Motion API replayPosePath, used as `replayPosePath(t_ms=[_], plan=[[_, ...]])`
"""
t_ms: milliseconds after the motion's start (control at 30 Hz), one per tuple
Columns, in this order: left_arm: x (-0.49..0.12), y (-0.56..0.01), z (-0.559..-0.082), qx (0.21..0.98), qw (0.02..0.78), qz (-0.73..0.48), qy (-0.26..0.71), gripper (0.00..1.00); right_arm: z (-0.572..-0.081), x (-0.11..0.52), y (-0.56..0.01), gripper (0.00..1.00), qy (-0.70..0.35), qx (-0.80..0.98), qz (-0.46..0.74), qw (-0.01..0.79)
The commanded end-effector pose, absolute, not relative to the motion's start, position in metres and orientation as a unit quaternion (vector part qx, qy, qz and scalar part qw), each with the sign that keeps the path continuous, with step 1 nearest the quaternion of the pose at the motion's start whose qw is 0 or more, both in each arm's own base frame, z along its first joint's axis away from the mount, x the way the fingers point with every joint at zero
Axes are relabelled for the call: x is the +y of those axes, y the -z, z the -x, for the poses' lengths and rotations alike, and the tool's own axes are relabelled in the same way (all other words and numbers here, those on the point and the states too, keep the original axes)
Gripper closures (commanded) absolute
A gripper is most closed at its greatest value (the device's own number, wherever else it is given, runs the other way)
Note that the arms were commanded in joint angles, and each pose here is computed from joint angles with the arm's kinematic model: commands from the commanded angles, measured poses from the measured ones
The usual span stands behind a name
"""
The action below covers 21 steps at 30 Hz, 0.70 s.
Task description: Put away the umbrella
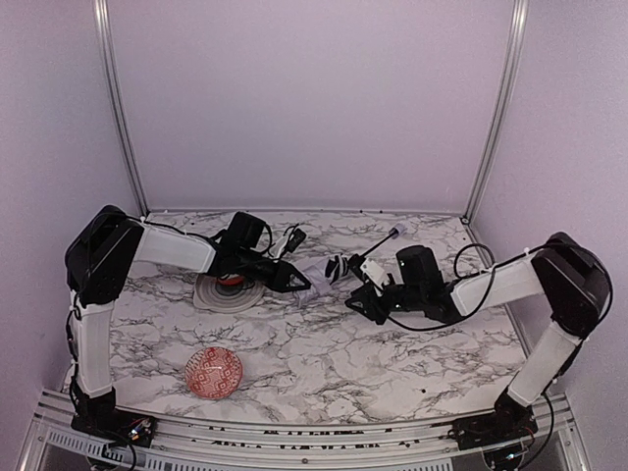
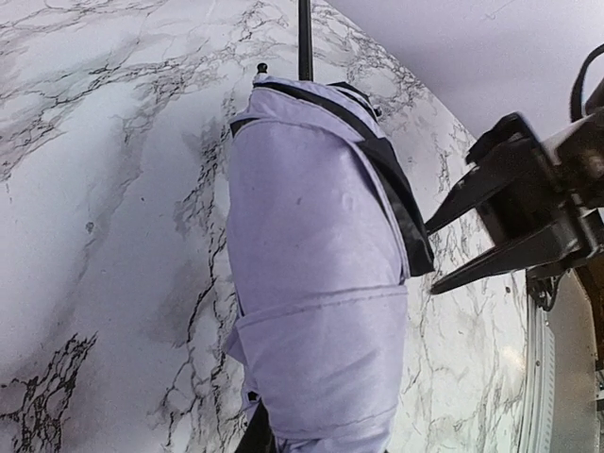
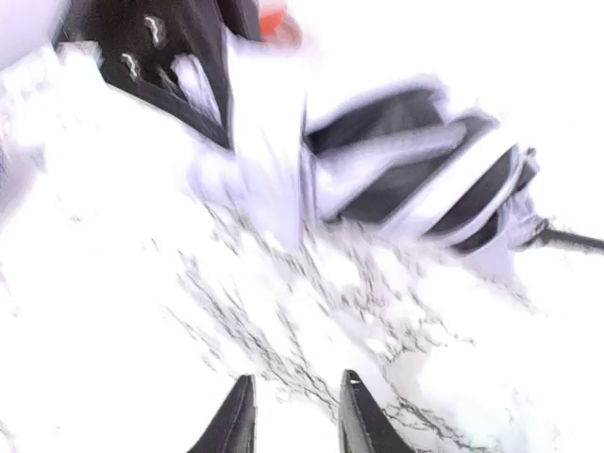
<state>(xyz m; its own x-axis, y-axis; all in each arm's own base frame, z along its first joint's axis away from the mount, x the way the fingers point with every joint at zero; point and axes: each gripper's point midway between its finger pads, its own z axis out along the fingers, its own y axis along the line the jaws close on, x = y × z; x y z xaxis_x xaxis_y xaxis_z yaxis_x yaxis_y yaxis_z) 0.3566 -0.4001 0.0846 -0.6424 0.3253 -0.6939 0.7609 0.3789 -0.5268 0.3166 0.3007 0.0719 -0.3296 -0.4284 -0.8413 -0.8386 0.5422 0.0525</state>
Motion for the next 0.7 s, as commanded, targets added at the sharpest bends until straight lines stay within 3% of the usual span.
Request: replayPosePath(t_ms=[0,267,400,500,600,667], plan=[[-0.397,-0.118,-0.354,0.767,0.297,-0.416,0.387,1.00,-0.307,0.316,-0.138,0.58,-0.269,0.681,0.489,0.474],[-0.386,-0.088,-0.287,0.695,0.262,-0.631,0.225,1.00,-0.365,0.286,-0.198,0.27,-0.275,0.737,0.431,0.442],[-0.389,-0.068,-0.268,0.627,0.257,-0.722,0.139,0.82,-0.383,0.278,-0.192,0.26,-0.239,0.771,0.418,0.416],[-0.394,-0.064,-0.271,0.617,0.258,-0.733,0.125,0.74,-0.382,0.278,-0.188,0.27,-0.244,0.786,0.412,0.390],[-0.396,-0.070,-0.283,0.628,0.271,-0.722,0.101,0.41,-0.375,0.282,-0.190,0.28,-0.239,0.784,0.425,0.384],[-0.394,-0.077,-0.289,0.630,0.284,-0.718,0.085,0.06,-0.369,0.285,-0.190,0.28,-0.226,0.781,0.438,0.383]])
